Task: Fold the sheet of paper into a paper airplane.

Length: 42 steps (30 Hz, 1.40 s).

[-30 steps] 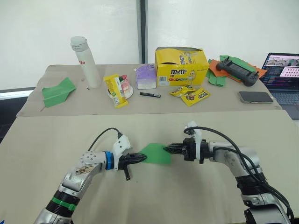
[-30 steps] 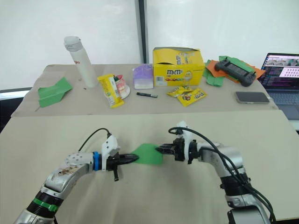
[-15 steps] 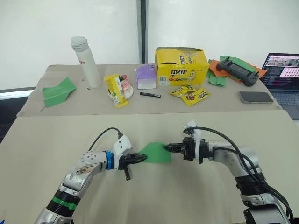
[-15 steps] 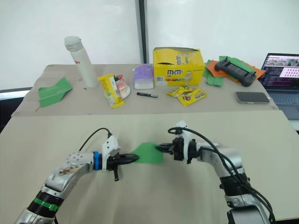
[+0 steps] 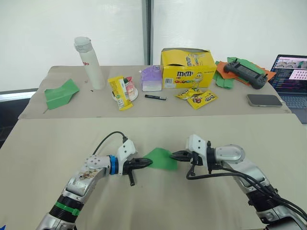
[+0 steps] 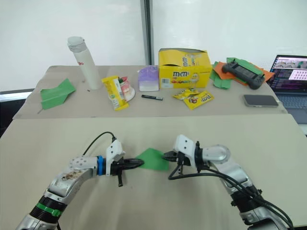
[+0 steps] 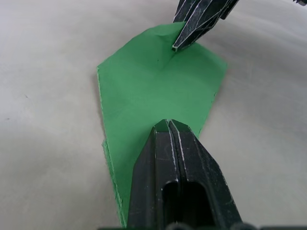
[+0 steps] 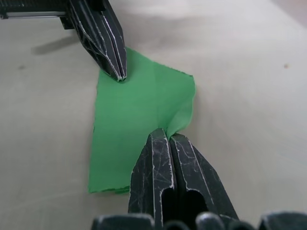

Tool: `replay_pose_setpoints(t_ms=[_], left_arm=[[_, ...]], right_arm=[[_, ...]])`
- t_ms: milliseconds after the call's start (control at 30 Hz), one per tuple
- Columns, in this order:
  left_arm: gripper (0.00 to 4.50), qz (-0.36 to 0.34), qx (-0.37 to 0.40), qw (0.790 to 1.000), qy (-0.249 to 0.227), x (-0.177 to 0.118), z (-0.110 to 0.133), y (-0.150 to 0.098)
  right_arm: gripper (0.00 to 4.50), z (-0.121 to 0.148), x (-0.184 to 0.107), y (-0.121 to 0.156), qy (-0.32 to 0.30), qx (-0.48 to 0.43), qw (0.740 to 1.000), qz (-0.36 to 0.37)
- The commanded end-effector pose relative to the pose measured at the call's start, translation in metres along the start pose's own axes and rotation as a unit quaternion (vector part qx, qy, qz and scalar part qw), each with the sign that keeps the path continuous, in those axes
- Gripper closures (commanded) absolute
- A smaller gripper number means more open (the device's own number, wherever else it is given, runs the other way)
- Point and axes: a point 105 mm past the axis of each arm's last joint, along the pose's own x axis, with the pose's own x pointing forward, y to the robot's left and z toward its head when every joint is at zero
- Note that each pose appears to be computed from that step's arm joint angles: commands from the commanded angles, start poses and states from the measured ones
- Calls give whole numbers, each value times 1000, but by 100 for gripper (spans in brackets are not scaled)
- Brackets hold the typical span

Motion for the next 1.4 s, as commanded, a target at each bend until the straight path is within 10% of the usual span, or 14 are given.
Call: replay_pose_setpoints(t_ms=[33,867,1100,1400], left_arm=[[450,-7,-49,997,60,2,-39,-8],[450,-7,-49,997,62,-10,-37,2],[450,-64,-119,983,-123,-23,43,-2],[450,-25,-79,993,-88,-9,56,17]], right_arm=[[448,10,-7,-5,-15,-101,995,-23],[448,-23,-8,13,9,-468,884,-2],[448,-31,-6,15,22,-478,878,3],[448,-36,-4,19,27,-490,871,22]])
